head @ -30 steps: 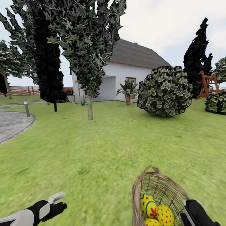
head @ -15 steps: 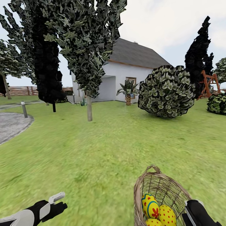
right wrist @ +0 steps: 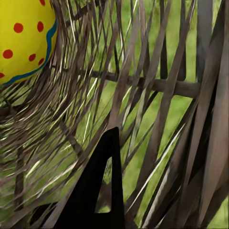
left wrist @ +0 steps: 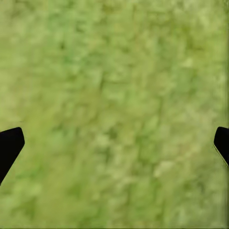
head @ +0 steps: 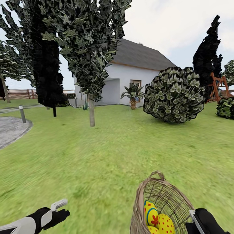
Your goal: Take the three Easter eggs out of the wicker basket on the lawn in the garden, then place them on the lawn next to a single tree (choose any tree) so that all three eggs are next to the same tree and none are left in the basket.
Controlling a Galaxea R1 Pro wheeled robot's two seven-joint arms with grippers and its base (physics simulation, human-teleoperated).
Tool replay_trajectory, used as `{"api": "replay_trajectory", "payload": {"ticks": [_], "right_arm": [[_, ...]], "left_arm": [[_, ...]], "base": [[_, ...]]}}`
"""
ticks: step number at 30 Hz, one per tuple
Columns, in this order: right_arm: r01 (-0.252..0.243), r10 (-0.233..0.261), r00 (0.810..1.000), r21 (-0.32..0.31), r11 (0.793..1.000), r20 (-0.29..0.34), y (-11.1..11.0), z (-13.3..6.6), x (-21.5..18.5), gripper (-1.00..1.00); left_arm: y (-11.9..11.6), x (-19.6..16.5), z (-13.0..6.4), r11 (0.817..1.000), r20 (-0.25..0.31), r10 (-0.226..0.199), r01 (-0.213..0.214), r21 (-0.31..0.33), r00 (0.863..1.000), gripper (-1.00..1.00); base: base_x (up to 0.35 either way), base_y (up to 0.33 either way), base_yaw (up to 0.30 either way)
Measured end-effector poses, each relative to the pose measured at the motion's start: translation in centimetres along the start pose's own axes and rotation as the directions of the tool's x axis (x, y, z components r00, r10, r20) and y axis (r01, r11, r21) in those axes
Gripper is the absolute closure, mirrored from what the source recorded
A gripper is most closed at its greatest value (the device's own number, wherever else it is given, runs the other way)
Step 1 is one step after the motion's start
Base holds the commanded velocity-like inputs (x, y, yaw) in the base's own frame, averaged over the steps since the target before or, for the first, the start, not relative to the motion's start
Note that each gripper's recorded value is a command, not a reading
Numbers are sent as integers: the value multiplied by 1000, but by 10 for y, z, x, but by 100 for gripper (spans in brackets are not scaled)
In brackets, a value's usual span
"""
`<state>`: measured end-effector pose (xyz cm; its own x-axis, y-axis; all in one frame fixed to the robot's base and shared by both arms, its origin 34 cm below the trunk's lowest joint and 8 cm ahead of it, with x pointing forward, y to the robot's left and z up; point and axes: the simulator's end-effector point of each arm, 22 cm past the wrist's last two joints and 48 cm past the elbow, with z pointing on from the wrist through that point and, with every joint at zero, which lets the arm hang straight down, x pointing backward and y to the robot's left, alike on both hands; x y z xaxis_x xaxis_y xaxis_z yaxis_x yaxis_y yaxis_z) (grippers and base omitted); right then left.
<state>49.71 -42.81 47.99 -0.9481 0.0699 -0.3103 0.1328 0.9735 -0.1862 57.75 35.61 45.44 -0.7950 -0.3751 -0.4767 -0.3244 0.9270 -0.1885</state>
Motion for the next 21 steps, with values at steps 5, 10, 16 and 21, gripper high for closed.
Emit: {"api": "replay_trajectory", "payload": {"ticks": [5, 10, 16, 21], "right_arm": [[-5, 5, 1000, 0, 1000, -7, -2, 2, 3, 100], [-1, 1, 1000, 0, 1000, -8, -1, 2, 3, 100], [2, -2, 1000, -1, 1000, -8, 1, 2, 3, 100], [0, 0, 1000, 6, 1000, -7, -3, 2, 3, 100]], "left_arm": [[0, 0, 0, 1000, 0, 0, 0, 0, 1000, -100], [0, 0, 0, 1000, 0, 0, 0, 0, 1000, -100], [0, 0, 0, 1000, 0, 0, 0, 0, 1000, -100], [0, 0, 0, 1000, 0, 0, 0, 0, 1000, -100]], "base": [[325, 0, 0], [325, 0, 0], [325, 0, 0], [325, 0, 0]]}}
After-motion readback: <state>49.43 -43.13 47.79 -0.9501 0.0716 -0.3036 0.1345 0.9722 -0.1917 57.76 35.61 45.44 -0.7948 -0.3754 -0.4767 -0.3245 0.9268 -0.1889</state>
